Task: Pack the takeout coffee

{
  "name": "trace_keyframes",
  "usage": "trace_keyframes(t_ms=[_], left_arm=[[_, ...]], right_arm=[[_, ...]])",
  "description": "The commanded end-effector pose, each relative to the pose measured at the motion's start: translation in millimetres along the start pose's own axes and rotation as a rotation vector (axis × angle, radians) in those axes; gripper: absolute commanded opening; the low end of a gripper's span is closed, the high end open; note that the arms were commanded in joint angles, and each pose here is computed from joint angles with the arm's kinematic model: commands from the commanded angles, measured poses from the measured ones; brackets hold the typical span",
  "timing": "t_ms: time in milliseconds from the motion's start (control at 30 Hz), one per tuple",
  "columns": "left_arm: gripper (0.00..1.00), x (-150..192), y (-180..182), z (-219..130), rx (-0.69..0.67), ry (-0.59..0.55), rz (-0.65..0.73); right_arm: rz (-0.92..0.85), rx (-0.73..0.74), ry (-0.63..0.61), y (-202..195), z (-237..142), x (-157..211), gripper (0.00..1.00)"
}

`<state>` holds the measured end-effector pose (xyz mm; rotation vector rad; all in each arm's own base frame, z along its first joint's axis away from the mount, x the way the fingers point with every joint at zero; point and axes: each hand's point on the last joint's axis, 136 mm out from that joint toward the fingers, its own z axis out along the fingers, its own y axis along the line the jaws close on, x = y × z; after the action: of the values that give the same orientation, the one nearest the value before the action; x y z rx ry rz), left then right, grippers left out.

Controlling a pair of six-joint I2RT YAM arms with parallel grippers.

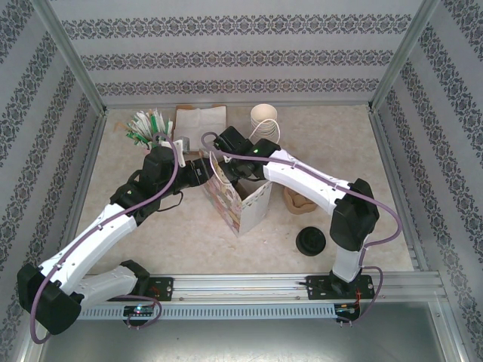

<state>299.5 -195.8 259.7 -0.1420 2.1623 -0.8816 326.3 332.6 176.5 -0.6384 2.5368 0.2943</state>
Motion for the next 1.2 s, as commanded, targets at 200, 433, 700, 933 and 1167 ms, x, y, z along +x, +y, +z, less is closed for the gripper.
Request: trace_keyframes(t_ms=[200,433,700,933,1167], left_arm=[[0.52,0.1,-0.4,0.6,-0.024,0.010,0.025],[0.52,0.4,1.6,1.2,-0.032,0.010,0.025],[0.52,0.5,2.4,0.7,-0.035,0.008,0.023],[0.52,-1.9,0.7,-1.8,-0.038,0.006,0.034],[0.52,-3.1,0.3,-3.8,-0.042,0.003,0.039]], right_arm=[[0.045,-0.043,-0.078,7.8,-53.7,-16.9,0.83],[0.092,-0.068,-0.102,10.5,-76.5,-26.9,0.83],[0.121,-0.046,-0.072,7.2,-94.0,-28.6,0.79],[0.131,-0.022,-0.064,1.7,-101.4,-25.1,0.71],[0.133,-0.017,-0.061,-0.8,-107.4,-21.4,0.64]])
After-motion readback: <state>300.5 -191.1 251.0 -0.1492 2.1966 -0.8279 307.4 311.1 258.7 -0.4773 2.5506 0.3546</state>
